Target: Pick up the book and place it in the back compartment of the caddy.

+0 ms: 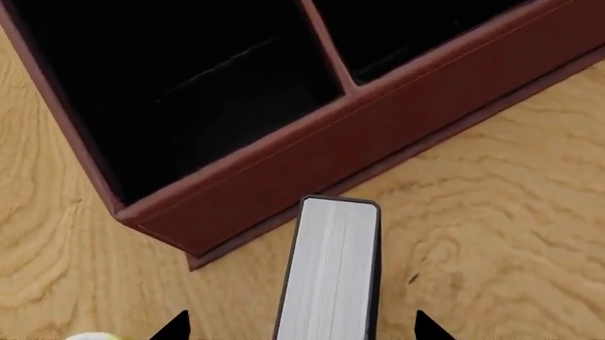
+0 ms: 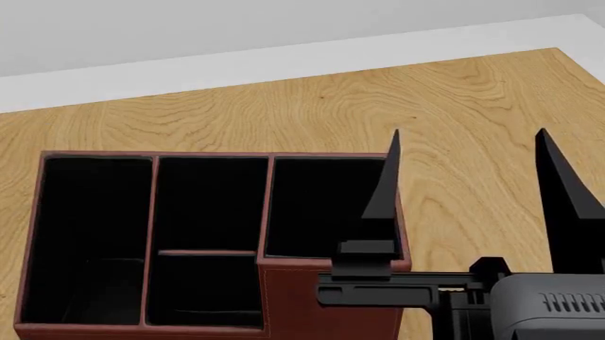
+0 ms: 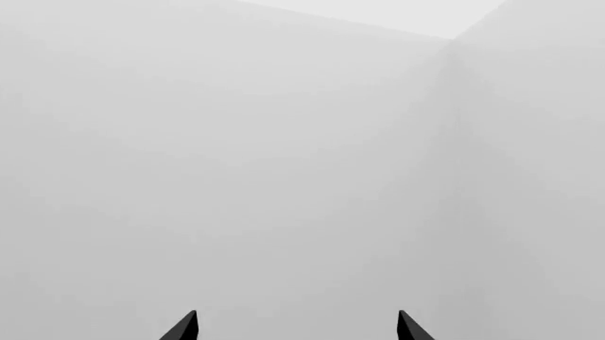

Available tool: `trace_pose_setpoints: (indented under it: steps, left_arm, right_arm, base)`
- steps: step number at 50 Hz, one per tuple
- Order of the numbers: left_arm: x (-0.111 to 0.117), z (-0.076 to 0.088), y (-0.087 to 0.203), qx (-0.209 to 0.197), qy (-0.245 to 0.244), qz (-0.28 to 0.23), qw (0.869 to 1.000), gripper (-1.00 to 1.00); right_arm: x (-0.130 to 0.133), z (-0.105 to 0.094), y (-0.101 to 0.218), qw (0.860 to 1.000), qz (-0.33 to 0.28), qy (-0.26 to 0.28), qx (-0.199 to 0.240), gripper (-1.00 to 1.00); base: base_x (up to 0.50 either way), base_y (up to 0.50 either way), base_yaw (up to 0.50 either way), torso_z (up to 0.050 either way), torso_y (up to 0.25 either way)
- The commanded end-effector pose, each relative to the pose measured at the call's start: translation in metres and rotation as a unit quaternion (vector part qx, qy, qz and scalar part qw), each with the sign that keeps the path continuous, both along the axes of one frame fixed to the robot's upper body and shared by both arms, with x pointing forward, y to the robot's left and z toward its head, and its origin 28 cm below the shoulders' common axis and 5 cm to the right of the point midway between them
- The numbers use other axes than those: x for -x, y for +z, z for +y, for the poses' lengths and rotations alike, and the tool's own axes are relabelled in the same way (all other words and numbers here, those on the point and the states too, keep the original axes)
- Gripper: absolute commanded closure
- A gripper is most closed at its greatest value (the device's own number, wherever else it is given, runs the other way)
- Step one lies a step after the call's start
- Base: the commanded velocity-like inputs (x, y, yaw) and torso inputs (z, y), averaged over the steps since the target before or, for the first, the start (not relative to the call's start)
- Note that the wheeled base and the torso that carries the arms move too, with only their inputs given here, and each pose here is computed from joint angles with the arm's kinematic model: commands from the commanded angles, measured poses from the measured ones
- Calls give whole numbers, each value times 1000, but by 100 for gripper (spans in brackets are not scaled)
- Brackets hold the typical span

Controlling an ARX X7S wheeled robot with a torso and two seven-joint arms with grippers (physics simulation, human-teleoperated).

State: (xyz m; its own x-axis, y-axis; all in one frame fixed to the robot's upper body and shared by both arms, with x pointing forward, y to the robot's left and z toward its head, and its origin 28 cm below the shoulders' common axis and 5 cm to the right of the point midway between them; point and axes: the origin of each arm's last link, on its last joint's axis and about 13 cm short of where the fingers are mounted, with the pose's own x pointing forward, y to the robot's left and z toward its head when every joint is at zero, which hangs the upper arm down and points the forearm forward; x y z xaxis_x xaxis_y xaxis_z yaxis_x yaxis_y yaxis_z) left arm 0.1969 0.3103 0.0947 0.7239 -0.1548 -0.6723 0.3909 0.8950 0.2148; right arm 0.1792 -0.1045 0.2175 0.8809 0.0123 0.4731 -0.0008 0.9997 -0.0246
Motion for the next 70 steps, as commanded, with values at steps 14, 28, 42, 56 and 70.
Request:
trace_pose_setpoints:
  steps: [14,28,42,56,70]
  left_arm:
    - [0,0,-32,-1,7,32,999,-100]
    - [5,-1,-42,-12,1,43,999,100]
    - [8,-12,-5,-31,-26,-58,998,100]
    - [32,-27,65,-55,-84,-155,983,100]
    - [50,-30,83,-79,-110,-172,976,100]
  right_arm:
    - [1,-1,0,1000,-1,-2,0,-100]
    - [0,1,0,1000,1,0,1,-100]
    - [1,0,1,1000,-2,-1,-1,-100]
    - [3,1,2,1000,-4,2,-1,-100]
    - [1,2,1,1000,-1,4,0,-100]
  base:
    - [1,0,-1,0,0]
    - [3,-2,-5,0,0]
    - [4,-3,-8,0,0]
    - [0,0,-1,0,0]
    - [0,0,0,0,0]
